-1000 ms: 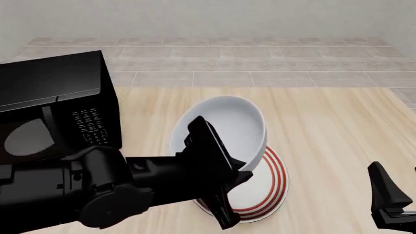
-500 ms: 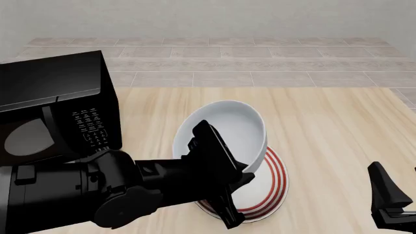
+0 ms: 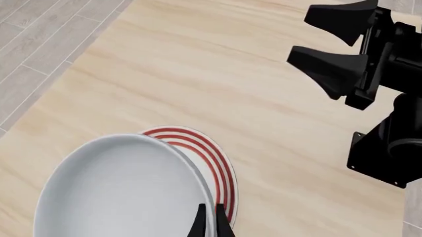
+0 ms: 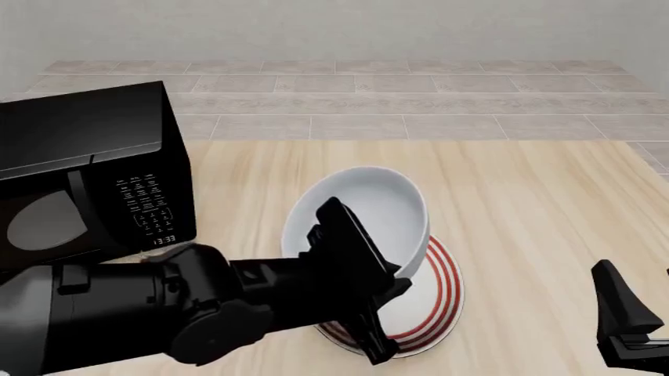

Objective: Pick up the white bowl and put it on the plate.

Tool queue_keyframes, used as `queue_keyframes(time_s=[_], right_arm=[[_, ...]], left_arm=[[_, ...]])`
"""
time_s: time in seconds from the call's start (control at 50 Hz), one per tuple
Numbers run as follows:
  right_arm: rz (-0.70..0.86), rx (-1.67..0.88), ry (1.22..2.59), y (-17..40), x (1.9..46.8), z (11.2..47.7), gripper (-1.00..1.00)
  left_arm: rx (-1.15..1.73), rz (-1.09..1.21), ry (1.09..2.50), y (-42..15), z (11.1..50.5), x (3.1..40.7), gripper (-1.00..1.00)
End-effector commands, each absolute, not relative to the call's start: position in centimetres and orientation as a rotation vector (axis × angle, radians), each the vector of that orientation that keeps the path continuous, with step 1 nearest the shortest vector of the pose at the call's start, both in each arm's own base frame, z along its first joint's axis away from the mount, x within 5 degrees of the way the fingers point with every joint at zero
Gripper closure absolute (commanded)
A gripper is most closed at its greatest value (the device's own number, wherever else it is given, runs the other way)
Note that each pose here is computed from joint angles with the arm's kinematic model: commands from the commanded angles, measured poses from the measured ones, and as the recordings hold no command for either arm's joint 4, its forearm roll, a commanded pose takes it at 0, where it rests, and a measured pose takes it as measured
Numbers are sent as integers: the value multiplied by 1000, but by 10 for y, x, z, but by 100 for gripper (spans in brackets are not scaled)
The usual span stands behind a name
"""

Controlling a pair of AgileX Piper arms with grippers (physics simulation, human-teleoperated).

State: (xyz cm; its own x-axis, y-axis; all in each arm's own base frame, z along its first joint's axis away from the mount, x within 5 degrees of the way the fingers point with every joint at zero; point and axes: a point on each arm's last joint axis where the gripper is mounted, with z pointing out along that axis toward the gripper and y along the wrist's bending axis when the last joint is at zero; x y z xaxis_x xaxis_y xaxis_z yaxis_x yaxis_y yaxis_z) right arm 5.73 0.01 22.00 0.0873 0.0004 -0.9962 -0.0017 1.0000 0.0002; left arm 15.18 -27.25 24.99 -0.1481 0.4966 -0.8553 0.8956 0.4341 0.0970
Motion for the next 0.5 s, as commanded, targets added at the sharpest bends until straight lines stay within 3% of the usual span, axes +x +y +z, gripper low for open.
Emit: queue_keyframes(time_s=[0.02, 0.5], right_arm=[[0, -1, 1484, 0, 58, 218, -100], [0, -1, 1484, 0, 58, 218, -100]], left_arm=[[1235, -535, 1751, -276, 248, 153, 100], [1222, -530, 1773, -279, 235, 160, 100]])
